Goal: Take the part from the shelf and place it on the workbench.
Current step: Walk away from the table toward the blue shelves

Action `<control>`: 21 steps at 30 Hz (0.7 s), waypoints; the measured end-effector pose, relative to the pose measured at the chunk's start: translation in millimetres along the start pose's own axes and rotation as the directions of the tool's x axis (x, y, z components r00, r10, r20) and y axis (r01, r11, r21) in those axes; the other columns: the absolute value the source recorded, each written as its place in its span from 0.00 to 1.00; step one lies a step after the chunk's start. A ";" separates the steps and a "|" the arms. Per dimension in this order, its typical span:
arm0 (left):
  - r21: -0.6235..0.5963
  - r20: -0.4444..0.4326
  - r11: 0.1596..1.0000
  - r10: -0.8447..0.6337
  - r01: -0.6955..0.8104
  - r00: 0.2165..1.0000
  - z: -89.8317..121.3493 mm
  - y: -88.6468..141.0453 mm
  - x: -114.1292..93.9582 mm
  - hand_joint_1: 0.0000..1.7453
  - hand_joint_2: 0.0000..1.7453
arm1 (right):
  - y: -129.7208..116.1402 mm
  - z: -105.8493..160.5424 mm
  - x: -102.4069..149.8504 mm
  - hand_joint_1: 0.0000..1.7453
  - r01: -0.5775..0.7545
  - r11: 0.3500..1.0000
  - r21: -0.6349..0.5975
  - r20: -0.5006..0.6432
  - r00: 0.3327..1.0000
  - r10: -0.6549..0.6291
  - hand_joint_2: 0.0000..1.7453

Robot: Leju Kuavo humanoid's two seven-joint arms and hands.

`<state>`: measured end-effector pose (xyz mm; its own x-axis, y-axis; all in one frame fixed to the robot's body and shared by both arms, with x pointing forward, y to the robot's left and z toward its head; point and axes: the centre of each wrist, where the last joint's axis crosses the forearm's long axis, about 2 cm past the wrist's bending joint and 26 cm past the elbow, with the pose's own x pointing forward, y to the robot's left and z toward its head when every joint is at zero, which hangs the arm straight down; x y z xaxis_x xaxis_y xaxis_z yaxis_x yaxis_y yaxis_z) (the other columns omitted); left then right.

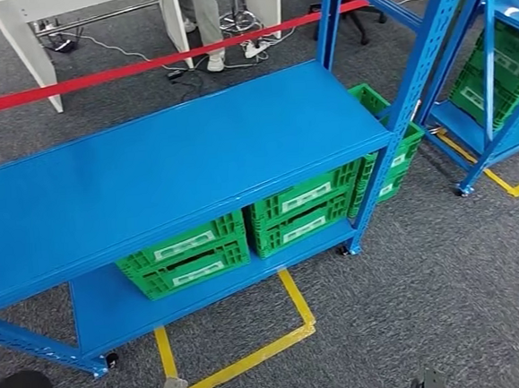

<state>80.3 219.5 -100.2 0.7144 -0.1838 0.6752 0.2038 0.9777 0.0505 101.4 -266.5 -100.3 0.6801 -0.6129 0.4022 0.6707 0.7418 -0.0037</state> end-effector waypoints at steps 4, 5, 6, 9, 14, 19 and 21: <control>-0.002 -0.003 1.000 -0.007 0.007 1.000 1.4 -0.2 -2.4 0.00 0.00 | 0.2 0.2 -0.4 0.00 -0.002 1.000 -0.002 -0.001 1.000 0.002 0.00; -0.002 -0.002 1.000 -0.008 0.008 1.000 1.3 -0.2 -2.2 0.00 0.00 | 0.3 0.2 -0.4 0.00 -0.004 1.000 -0.001 -0.001 1.000 0.004 0.00; -0.003 0.000 1.000 -0.010 0.010 1.000 0.9 -0.1 -1.5 0.00 0.00 | 0.2 0.3 -0.7 0.00 -0.006 1.000 -0.001 -0.001 1.000 0.006 0.00; -0.004 0.004 1.000 -0.013 0.013 1.000 0.0 0.0 0.0 0.00 0.00 | -1.0 0.4 -2.0 0.00 -0.008 1.000 -0.002 -0.003 1.000 0.008 0.00; -0.004 0.000 1.000 -0.013 0.013 1.000 1.0 0.1 -1.8 0.00 0.00 | -0.1 0.3 -1.1 0.00 -0.006 1.000 -0.001 -0.002 1.000 0.006 0.00; -0.003 -0.002 1.000 -0.012 0.012 1.000 1.7 0.3 -2.9 0.00 0.00 | 2.8 0.1 1.5 0.00 -0.001 1.000 0.004 0.002 1.000 0.001 0.00; -0.002 -0.001 1.000 -0.010 0.010 1.000 1.5 0.0 -2.5 0.00 0.00 | 3.8 0.1 2.6 0.00 -0.002 1.000 0.006 0.005 1.000 0.002 0.00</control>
<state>77.6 220.1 -100.8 0.7128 -0.1939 0.6741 0.2126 0.9755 0.0558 105.7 -265.2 -99.2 0.6803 -0.6098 0.4066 0.6672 0.7449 0.0010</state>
